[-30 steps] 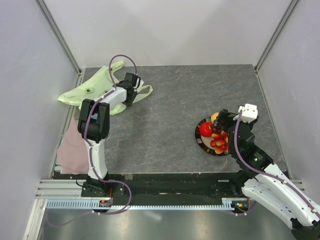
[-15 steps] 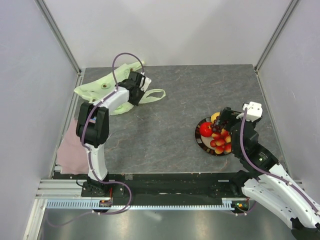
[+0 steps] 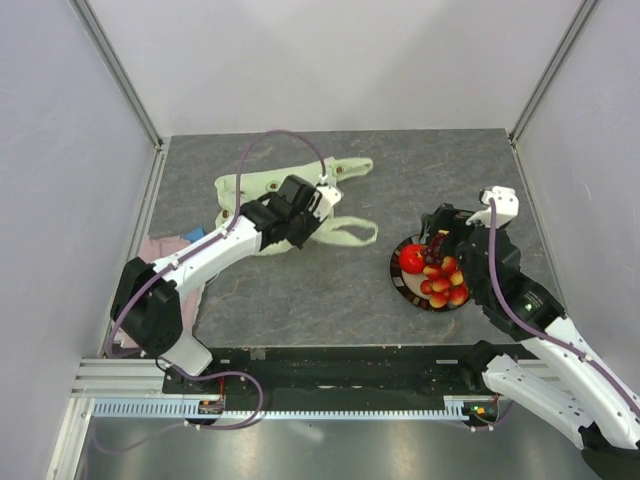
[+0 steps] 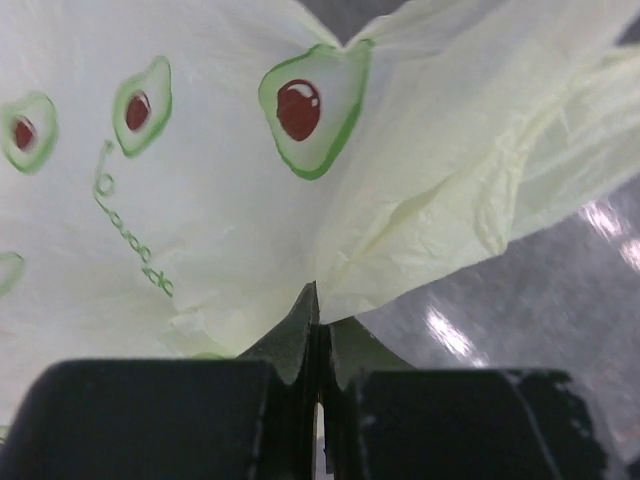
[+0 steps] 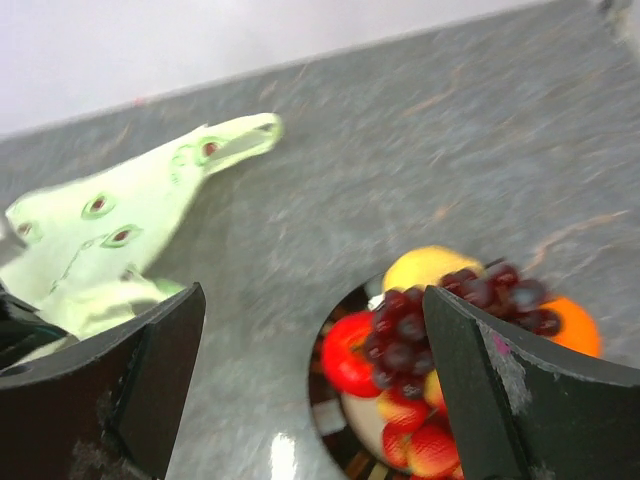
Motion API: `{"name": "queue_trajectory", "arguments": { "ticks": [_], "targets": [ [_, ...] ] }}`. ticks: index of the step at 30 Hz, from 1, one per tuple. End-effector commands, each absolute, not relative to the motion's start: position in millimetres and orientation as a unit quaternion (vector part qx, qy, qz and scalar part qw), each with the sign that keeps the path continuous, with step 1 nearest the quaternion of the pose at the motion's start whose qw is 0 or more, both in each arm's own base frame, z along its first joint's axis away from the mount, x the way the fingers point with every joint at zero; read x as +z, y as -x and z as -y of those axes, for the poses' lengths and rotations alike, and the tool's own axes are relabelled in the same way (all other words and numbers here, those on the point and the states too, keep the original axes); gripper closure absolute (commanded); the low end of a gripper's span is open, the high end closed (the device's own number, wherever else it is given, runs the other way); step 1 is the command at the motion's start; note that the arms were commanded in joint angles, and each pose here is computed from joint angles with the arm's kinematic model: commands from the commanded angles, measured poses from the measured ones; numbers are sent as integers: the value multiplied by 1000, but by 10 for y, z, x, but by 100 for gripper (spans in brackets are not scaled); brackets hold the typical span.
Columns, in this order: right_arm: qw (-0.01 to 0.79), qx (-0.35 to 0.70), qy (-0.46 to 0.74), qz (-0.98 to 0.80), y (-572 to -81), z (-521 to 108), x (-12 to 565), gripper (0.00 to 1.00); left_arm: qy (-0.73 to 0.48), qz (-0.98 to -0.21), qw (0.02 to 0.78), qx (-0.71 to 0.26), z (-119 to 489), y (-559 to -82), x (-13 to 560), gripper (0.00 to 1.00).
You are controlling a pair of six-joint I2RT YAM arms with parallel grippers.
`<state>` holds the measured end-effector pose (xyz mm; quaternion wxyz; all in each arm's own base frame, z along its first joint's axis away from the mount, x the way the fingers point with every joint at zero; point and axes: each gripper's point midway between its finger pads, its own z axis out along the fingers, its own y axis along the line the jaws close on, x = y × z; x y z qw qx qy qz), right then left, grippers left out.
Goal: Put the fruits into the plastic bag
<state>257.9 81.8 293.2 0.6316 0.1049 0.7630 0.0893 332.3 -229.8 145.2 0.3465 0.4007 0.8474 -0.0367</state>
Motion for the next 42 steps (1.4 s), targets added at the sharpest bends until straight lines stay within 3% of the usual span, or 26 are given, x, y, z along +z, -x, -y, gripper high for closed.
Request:
{"name": "queue_trajectory", "arguments": {
  "ticks": [1,5,13,23,42],
  "targets": [
    [595,171,-71,-782,-2618,-1255,2983,2,-338,-899,265,-80,2065,-2709,1150,98],
    [565,238,-60,-788,-2651,-1589,2935,2,-297,-915,231,-145,1990,-2187,951,99],
    [448,370,-73,-810,-2710,-2432,2337,12,-291,-896,279,-187,2075,-2102,1181,98],
    [364,353,-138,-851,-2630,-2918,1542,12,-281,-898,267,-211,2126,-2023,1168,98],
    [315,414,-205,-829,-2724,-3221,1119,13,-292,-874,297,-252,2214,-1946,1382,98]
  ]
}}
